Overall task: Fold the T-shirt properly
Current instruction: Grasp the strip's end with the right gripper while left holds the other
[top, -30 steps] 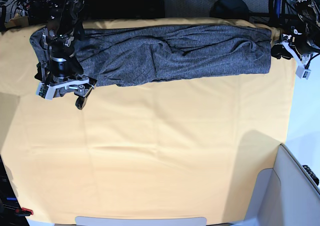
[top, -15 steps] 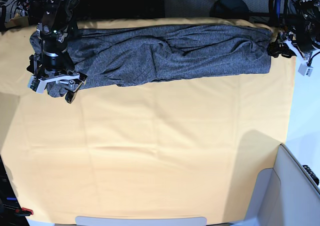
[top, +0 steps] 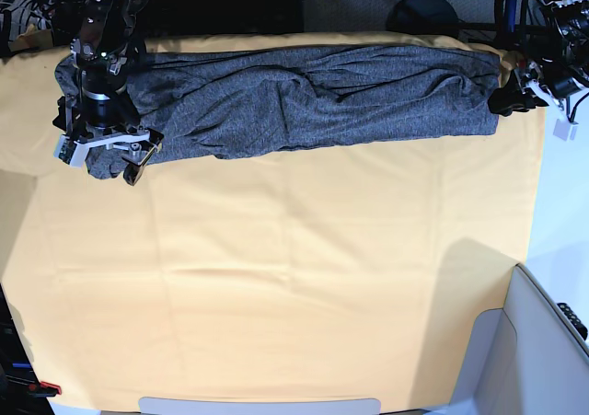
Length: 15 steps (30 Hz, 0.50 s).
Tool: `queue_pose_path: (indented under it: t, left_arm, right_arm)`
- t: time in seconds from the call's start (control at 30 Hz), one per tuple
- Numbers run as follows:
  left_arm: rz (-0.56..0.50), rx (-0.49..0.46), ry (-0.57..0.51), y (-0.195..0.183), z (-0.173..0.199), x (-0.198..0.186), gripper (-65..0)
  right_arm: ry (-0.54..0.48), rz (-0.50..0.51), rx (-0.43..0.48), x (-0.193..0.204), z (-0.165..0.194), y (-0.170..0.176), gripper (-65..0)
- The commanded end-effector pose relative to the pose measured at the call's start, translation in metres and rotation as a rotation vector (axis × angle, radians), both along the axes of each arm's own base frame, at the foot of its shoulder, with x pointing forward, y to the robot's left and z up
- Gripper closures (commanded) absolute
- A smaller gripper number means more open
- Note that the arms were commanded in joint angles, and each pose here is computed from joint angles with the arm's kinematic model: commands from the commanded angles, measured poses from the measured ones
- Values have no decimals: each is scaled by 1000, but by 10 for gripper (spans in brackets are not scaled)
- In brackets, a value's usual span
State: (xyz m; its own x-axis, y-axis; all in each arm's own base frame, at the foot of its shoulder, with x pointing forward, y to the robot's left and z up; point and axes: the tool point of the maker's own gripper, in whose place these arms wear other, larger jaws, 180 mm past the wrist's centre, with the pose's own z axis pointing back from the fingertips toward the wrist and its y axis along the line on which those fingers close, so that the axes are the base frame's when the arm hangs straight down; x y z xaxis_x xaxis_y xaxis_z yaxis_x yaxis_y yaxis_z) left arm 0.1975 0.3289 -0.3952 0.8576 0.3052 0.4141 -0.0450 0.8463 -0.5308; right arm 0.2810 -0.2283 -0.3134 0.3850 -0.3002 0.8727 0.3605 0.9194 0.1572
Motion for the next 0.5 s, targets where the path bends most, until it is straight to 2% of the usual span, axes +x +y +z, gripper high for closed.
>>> queue_pose_path:
  t: [0.0, 0.47]
  left_arm:
    - [-6, 13, 9, 7, 5, -2, -421]
    - [-17, 15, -16, 5, 11, 7, -421]
  right_arm:
    - [-44, -1, -19, 3, 12, -2, -575]
    - [-33, 0, -1, 2, 7, 3, -575]
